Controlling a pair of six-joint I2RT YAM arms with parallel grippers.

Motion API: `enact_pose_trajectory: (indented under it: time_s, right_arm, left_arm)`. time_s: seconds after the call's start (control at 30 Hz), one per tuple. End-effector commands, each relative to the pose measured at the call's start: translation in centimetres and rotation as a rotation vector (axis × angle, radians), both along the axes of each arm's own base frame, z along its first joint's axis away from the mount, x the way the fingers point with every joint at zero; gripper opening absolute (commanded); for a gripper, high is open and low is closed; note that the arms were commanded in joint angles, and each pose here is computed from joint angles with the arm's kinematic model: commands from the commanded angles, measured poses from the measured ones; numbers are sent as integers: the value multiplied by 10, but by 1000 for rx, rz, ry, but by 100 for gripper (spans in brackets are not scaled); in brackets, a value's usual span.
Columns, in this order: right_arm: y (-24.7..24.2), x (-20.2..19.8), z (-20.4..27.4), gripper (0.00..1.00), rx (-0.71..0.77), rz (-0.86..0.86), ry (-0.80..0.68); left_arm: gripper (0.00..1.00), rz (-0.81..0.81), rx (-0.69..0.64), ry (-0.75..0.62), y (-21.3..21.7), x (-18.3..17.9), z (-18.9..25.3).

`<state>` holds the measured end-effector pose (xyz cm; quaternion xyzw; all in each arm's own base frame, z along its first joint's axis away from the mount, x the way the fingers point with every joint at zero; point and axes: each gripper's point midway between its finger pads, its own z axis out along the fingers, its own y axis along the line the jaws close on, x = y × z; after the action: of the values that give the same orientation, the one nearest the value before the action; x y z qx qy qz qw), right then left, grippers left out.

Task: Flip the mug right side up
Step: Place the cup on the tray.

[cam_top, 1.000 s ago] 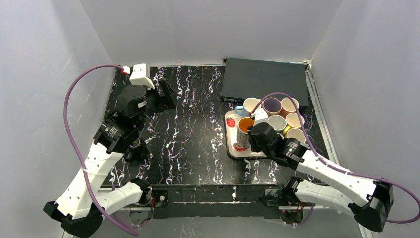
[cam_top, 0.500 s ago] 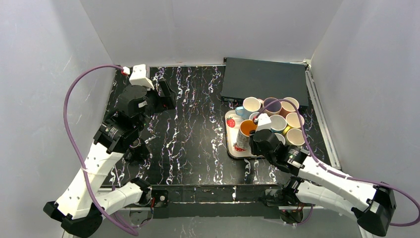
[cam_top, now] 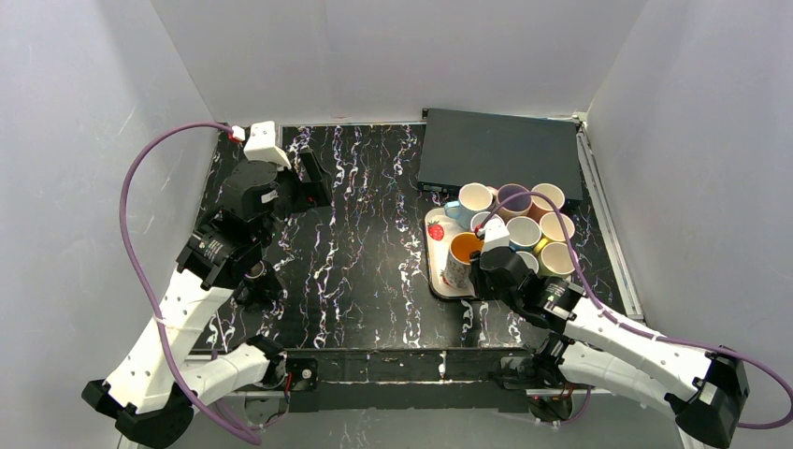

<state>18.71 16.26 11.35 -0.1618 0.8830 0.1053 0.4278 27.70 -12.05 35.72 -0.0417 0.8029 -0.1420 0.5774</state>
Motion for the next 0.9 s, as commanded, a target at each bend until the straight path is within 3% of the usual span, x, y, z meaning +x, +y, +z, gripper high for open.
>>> enact_pose_trajectory:
  time_s: [0.0, 0.2, 0.37, 0.57, 0.77, 0.87]
  right_arm:
    - [14, 16, 32, 1, 99, -9, -101]
    - [8, 16, 24, 1, 56, -31, -85]
    - [3, 11, 16, 27, 18, -42, -36]
    - [3, 8, 22, 69, 13, -42, -10]
    - [6, 7, 51, 80, 75, -54, -20]
    - [8, 11, 76, 82, 143, -79, -61]
  left_arm:
    - [82, 26, 0, -23, 9, -4, 10]
    - [82, 29, -2, -16, 9, -3, 7]
    - [82, 47, 8, -7, 13, -4, 5]
    - [83, 87, 13, 19, 19, -4, -1]
    - [97, 198, 64, 135, 38, -8, -27]
    - [98, 301, 103, 216, 56, -17, -50]
